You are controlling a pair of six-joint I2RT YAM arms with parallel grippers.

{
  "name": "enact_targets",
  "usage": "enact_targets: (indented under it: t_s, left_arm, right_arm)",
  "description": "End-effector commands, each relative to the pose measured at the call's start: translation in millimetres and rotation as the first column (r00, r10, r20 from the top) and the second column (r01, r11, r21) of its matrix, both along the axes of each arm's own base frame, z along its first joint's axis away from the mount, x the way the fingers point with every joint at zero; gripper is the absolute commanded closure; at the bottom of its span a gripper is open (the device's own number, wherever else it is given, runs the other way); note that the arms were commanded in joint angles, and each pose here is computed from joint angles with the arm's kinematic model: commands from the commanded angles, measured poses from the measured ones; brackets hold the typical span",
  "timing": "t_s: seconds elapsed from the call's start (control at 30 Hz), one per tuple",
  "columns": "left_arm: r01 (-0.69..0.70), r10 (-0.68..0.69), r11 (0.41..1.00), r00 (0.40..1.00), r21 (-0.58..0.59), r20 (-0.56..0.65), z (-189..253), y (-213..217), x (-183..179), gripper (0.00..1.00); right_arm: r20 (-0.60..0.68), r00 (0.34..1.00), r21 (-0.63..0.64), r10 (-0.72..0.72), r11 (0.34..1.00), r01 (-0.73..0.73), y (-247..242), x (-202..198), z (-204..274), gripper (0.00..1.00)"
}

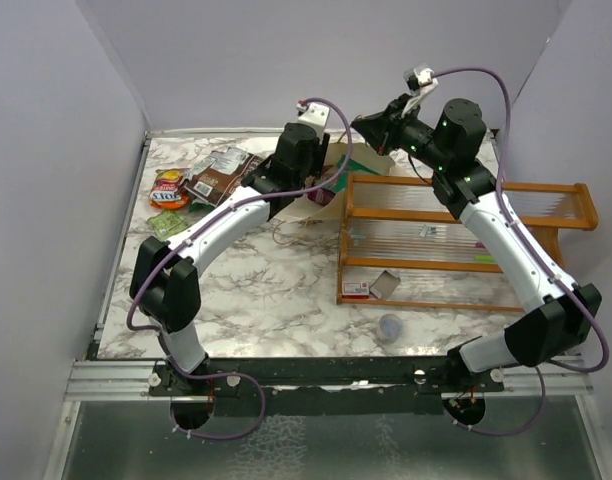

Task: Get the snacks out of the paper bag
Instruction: Adjust the paper bag at the center of the board.

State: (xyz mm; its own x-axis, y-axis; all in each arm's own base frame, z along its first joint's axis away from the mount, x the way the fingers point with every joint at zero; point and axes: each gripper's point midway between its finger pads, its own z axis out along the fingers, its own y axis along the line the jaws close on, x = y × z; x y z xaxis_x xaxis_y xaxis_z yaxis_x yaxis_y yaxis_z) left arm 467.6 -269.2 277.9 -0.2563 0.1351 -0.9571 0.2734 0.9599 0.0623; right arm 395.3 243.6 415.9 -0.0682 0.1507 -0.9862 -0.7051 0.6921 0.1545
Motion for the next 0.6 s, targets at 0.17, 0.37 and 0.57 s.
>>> enact_targets:
  t_s: [0.17,0.37,0.57]
  left_arm:
    - [-0.153,0.151,0.987,0.987,-0.04,-0.06,-0.5,86.8,-54.1,0.24]
    - [-0.009,-0.001,0.981,0.999,-0.192,-0.049,18.1,89.8,-116.3,0.11]
    - [0.138,-0.172,0.937,0.982,-0.32,-0.083,2.3,68.5,-153.1,0.1]
  right_arm:
    - [-0.006,0.812,0.001,0.584,0.812,-0.584,71.3,-53.2,-10.6,0.99]
    - [-0.079,0.762,0.04,0.642,0.766,-0.641,94.0,-68.4,-28.8,0.99]
    - [-0.103,0.811,0.115,0.577,0.816,-0.566,102.4,-49.9,-17.6,0.99]
